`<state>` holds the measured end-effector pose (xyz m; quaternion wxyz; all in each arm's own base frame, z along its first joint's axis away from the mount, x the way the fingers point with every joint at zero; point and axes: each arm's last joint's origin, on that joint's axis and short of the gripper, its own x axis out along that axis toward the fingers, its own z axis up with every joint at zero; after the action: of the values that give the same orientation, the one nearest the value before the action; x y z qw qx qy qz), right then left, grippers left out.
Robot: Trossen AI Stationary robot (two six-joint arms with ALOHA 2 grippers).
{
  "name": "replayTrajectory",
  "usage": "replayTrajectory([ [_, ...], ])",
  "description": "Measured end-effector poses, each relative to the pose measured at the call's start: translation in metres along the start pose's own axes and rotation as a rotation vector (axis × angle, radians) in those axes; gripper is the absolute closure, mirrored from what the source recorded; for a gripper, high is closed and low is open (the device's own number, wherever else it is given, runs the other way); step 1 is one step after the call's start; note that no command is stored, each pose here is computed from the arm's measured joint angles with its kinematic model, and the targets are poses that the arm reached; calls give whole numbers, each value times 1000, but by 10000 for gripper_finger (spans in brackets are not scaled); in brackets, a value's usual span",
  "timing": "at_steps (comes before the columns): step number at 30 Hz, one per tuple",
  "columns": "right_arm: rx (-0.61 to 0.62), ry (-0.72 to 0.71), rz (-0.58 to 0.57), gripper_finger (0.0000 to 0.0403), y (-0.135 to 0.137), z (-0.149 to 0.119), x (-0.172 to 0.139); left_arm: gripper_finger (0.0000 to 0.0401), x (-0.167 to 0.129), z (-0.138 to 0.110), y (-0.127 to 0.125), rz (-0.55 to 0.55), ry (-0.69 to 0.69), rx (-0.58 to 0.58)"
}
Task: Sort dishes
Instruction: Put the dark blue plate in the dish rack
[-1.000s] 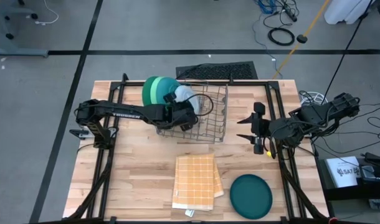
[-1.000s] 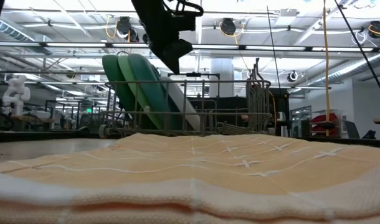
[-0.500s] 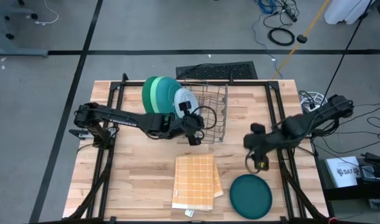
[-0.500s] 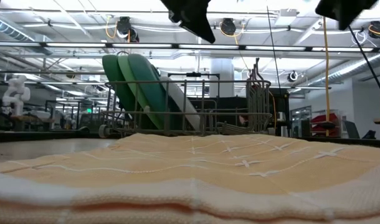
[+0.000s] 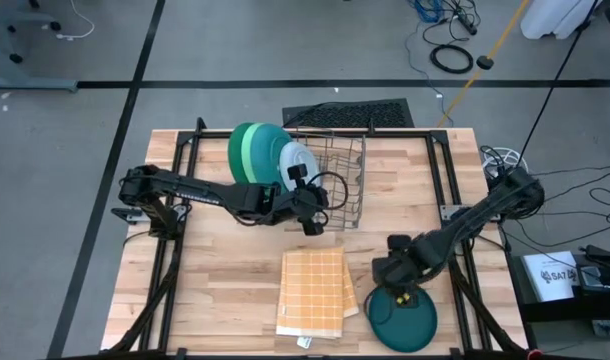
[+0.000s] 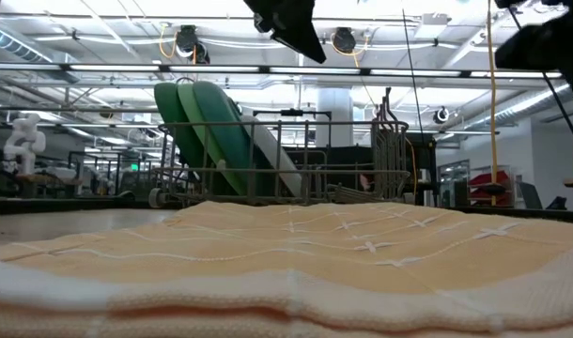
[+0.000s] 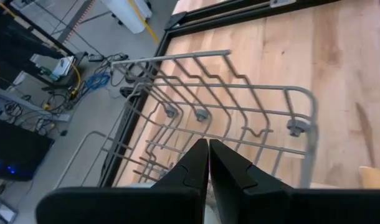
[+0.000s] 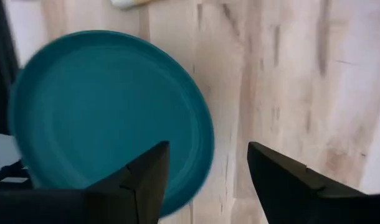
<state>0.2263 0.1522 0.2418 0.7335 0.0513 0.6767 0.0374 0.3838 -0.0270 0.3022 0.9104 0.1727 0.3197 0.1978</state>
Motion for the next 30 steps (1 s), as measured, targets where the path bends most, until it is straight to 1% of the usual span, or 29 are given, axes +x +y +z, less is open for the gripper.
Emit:
replayTrajectory([
  [7,-73,145,-90,195,10,14,55,374,-8,2,-12,-27,-16,20],
  [13,-182,204,-82,195,14,24,91,374,-14,3,-21,-49,-28,35],
  [16,-204,247,-32,200,14,27,102,374,-17,3,-26,-58,-34,42],
  [18,-208,271,2,217,14,28,107,374,-19,4,-28,-63,-38,46],
  [20,-218,278,12,247,15,29,109,374,-21,4,-31,-62,-40,51],
  [26,-218,270,36,376,16,29,106,374,-27,4,-39,-37,-47,59],
  [28,-212,265,40,389,17,29,106,374,-29,4,-40,-34,-48,47],
  [30,-209,266,38,389,17,29,106,374,-30,4,-42,-9,-49,33],
])
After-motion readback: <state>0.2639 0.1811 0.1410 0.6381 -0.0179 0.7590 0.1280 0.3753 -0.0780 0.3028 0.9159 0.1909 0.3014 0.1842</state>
